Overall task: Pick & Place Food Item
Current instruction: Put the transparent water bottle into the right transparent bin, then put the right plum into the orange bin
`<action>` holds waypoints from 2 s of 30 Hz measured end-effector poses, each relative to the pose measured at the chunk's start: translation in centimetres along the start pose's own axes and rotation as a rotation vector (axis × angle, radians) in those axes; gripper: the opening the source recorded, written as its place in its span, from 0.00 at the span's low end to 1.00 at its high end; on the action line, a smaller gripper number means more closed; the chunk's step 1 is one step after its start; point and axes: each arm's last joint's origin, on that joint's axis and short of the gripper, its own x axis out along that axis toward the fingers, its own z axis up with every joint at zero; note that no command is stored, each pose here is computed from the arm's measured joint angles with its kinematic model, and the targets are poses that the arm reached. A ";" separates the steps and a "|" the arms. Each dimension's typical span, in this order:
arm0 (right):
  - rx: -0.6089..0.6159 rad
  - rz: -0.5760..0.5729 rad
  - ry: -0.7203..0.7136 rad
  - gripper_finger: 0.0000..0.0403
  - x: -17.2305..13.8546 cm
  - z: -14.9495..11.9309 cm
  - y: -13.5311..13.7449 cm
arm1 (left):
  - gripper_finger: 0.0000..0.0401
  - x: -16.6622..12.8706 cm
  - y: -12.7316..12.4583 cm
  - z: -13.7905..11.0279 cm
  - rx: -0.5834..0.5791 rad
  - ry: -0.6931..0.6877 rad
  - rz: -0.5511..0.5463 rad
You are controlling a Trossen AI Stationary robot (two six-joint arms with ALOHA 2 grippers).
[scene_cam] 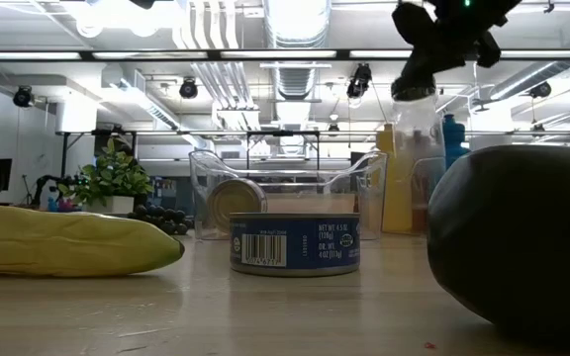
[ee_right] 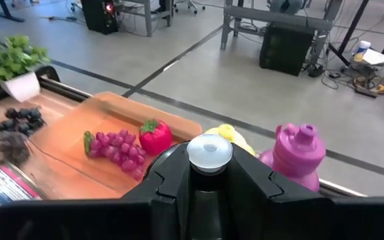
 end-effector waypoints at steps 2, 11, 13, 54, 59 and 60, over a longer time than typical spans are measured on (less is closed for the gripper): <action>0.001 -0.008 0.006 0.18 0.2 -0.6 -0.1 | 0.02 0.0 0.0 0.0 0.000 0.000 0.000; 0.018 -0.019 0.017 0.20 0.4 -1.6 -0.3 | 0.02 0.0 0.0 0.0 -0.001 0.000 0.000; 0.019 -0.019 0.017 0.20 0.4 -1.6 -0.3 | 0.02 0.0 0.0 0.0 -0.001 0.000 0.000; 0.034 -0.012 0.010 0.52 0.4 -1.5 -0.2 | 0.02 0.0 0.0 0.0 -0.001 0.000 0.001; 0.035 -0.013 0.010 0.56 0.4 -1.5 -0.2 | 0.02 0.0 0.0 0.0 -0.001 0.000 0.001; 0.037 -0.013 0.010 0.57 0.4 -1.5 -0.2 | 0.02 0.0 0.0 0.0 -0.001 0.000 0.001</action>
